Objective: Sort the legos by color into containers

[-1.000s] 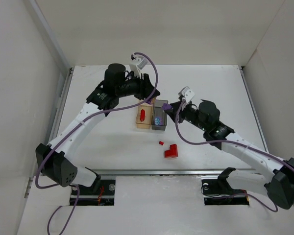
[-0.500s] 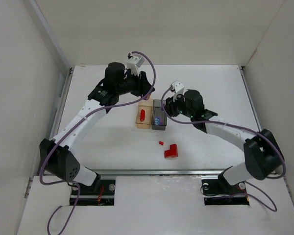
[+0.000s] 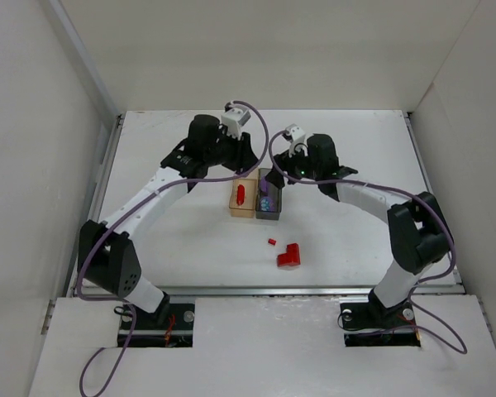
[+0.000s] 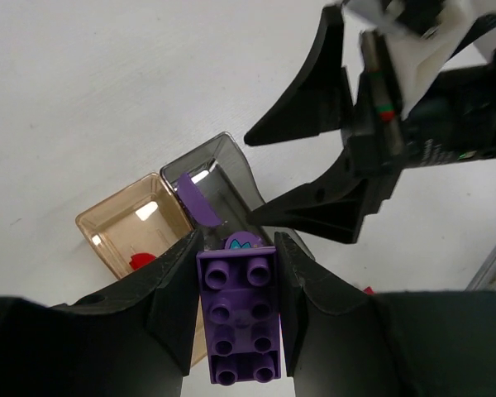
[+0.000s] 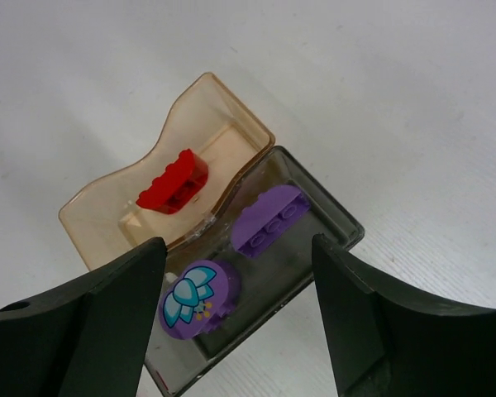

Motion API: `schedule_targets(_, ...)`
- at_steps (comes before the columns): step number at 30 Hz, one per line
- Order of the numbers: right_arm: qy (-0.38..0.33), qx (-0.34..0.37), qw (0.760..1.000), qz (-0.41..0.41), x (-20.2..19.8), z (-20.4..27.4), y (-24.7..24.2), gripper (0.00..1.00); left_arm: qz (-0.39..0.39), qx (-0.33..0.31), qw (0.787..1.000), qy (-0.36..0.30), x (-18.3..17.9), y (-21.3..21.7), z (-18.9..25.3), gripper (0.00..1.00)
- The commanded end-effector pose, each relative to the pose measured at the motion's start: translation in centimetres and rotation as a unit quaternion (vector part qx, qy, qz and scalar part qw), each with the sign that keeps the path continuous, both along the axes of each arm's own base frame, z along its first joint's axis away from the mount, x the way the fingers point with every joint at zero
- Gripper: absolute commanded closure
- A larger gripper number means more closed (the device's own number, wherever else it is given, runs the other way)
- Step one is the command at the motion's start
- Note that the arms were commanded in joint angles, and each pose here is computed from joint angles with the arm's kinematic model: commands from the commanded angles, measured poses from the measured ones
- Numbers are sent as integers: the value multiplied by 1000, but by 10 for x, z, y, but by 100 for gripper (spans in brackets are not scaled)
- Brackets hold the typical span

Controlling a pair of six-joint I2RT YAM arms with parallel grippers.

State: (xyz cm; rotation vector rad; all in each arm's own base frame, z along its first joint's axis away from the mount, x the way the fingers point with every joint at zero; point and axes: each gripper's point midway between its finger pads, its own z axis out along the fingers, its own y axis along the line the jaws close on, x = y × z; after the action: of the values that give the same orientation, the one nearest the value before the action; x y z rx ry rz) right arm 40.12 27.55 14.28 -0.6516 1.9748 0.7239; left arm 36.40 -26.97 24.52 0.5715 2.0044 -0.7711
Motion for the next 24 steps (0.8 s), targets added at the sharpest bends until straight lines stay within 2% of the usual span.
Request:
schedule_targets(1,-32,29,999,-8,15,41,-8,24,-30,21,999,-18,2,-14,-20,100)
schedule_targets(8,-43,15,987,-156,28,60,-77,22,-67,16,998,-7,5,-55,-67,100)
schedule_targets(9,-38,2,984,-176,26,55,-85,21,-64,7,998,-12,10,-59,-67,90)
schedule_targets(16,-19,-21,979,-201,8,48,-105,19,-76,4,997,23,20,-79,-97,63)
schedule_targets(18,-16,-24,978,-205,4,47,-108,19,-75,14,996,41,23,-81,-108,49)
schedule_targets(22,-10,-35,976,-216,-3,42,-115,19,-85,20,996,32,27,-84,-99,25)
schedule_targets(23,-15,-39,975,-219,-4,45,-118,0,-88,20,996,24,27,-83,-94,21)
schedule_targets(24,-21,-38,974,-224,-4,50,-120,0,-90,23,995,20,27,-83,-94,17)
